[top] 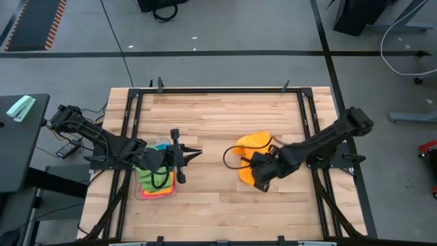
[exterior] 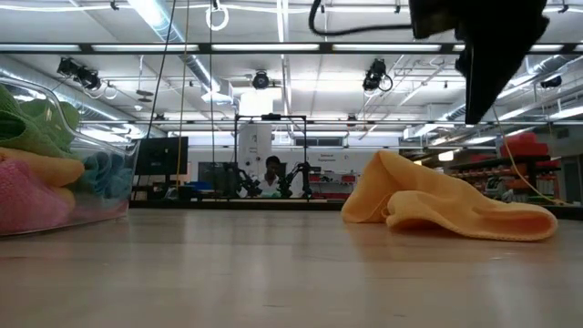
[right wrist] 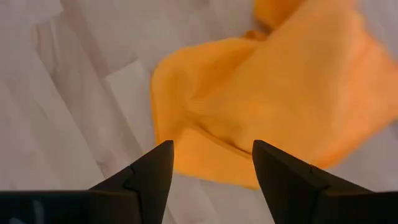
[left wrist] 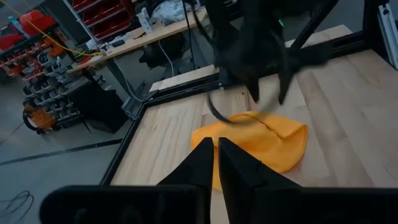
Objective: Fold microfiber towels
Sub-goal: Fold the yellow microfiber cloth
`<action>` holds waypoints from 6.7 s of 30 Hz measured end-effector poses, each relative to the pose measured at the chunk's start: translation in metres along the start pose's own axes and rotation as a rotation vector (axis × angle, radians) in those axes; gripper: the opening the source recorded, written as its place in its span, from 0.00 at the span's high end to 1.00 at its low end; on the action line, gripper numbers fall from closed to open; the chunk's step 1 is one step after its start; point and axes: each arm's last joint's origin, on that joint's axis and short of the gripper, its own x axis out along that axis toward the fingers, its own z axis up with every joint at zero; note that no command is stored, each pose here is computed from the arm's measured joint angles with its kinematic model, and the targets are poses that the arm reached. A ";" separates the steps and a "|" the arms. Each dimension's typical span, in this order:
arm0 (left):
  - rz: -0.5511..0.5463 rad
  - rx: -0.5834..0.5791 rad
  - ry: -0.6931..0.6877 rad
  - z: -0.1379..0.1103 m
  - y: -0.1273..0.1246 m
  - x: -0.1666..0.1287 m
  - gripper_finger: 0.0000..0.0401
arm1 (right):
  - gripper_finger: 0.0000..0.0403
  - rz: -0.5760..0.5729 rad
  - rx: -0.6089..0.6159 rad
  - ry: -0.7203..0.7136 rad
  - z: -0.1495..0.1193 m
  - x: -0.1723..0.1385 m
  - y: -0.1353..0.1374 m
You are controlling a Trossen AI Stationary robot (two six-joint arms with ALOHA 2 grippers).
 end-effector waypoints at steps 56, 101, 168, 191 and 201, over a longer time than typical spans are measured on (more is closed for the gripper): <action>0.000 -0.088 -0.001 0.000 0.000 0.000 0.90 | 0.96 -0.145 -0.071 0.014 -0.038 0.098 0.027; -0.061 -0.106 -0.092 0.009 0.003 0.005 0.88 | 0.99 -0.518 -0.272 -0.522 0.069 -0.146 -0.011; -0.246 -0.060 0.091 -0.102 0.068 0.170 0.61 | 0.99 -0.445 -0.072 -0.727 0.125 -0.178 -0.076; -0.235 -0.062 0.122 -0.120 0.060 0.184 0.86 | 0.99 -0.426 -0.070 -0.724 0.125 -0.178 -0.075; -0.240 -0.229 0.194 -0.120 0.047 0.181 0.97 | 0.99 -0.400 -0.135 -0.619 0.117 -0.172 -0.077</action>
